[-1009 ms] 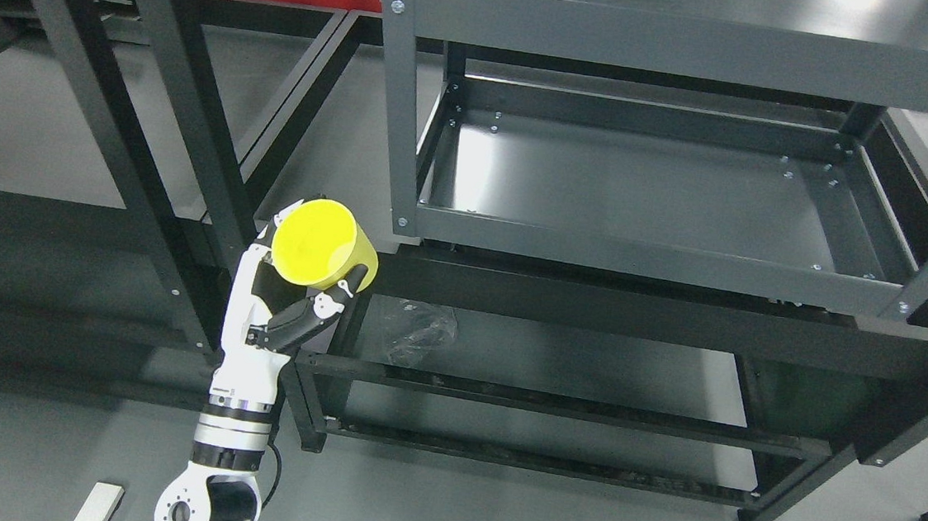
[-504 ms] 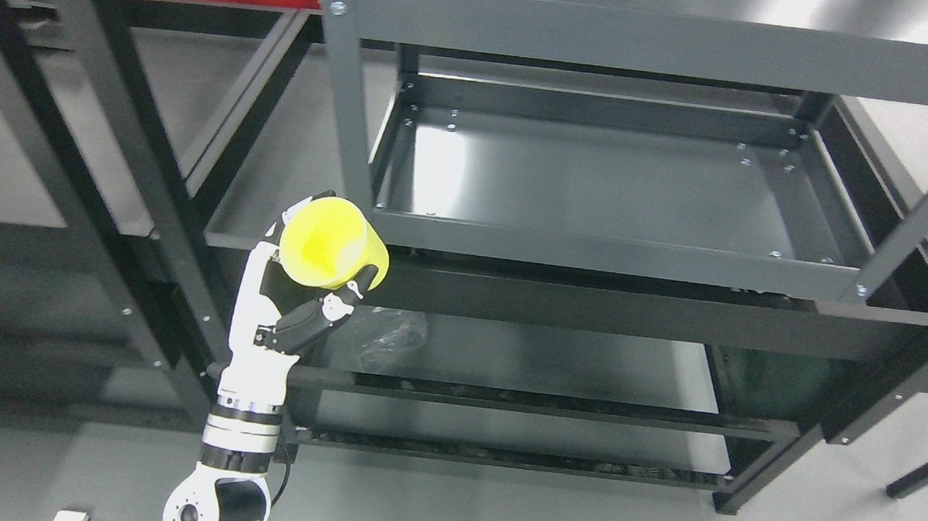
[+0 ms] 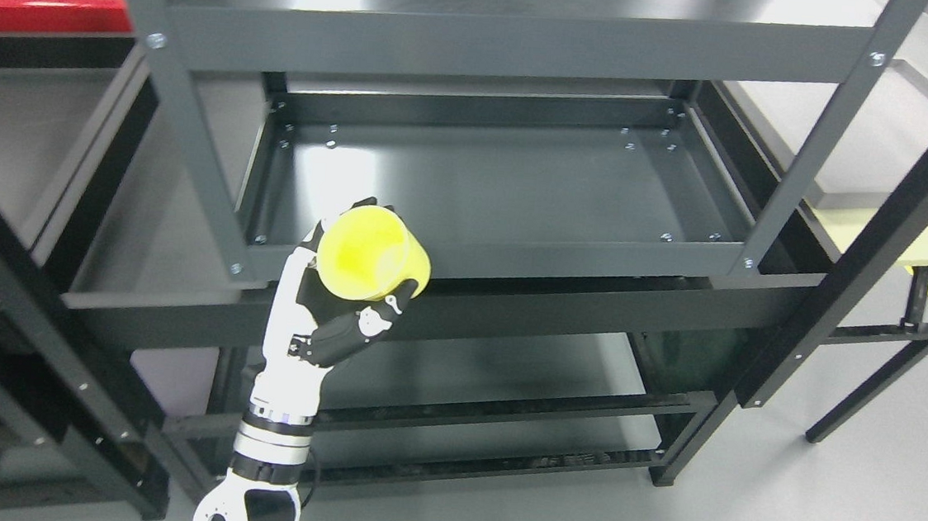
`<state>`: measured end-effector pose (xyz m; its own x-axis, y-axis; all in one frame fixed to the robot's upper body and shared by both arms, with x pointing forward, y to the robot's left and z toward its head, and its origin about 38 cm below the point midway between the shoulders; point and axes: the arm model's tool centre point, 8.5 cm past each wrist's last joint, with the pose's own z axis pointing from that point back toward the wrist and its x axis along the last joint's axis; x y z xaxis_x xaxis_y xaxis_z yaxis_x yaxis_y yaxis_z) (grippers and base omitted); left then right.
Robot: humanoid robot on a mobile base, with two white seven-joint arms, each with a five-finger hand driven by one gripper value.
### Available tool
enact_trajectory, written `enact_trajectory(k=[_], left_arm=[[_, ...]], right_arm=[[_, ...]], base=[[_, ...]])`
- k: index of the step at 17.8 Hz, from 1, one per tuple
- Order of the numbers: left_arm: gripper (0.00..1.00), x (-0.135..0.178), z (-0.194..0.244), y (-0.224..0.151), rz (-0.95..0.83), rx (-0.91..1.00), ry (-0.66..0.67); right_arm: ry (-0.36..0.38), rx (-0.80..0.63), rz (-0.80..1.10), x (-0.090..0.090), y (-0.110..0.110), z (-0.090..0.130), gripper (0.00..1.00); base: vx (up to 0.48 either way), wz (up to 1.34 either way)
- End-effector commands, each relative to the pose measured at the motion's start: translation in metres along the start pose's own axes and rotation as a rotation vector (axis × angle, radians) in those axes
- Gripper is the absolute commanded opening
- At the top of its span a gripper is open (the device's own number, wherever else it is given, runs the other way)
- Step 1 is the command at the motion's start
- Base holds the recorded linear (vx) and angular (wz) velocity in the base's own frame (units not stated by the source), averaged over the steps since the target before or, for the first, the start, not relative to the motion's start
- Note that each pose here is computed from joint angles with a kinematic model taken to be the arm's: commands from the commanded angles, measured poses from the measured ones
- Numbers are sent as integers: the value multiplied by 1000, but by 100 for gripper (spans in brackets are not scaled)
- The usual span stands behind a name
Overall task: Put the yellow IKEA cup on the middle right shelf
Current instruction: 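Raise the left arm and set the cup onto the upper shelf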
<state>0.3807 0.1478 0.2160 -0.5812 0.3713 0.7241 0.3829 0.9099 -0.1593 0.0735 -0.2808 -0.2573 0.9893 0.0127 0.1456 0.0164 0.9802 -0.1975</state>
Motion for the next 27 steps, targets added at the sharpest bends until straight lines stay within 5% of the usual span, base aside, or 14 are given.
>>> enact_trajectory(k=[1, 6, 16, 22, 27], left_arm=[[1, 17, -42, -46, 33, -177, -102], [1, 48, -88, -119, 74, -429, -229], [0, 124, -161, -181, 23, -656, -397], [0, 161, -213, -189, 99, -491, -250], [0, 118, -243, -177, 165, -350, 182]], right_arm=[[15, -16, -3, -9, -10, -1, 99], [15, -16, -3, -9, -10, -1, 99], [15, -16, -2, -9, -10, -1, 99], [15, -16, -3, -9, -10, -1, 99], [15, -16, -3, -9, -10, -1, 99]], base=[[112, -204], [143, -68], [88, 218], [68, 208], [47, 134]])
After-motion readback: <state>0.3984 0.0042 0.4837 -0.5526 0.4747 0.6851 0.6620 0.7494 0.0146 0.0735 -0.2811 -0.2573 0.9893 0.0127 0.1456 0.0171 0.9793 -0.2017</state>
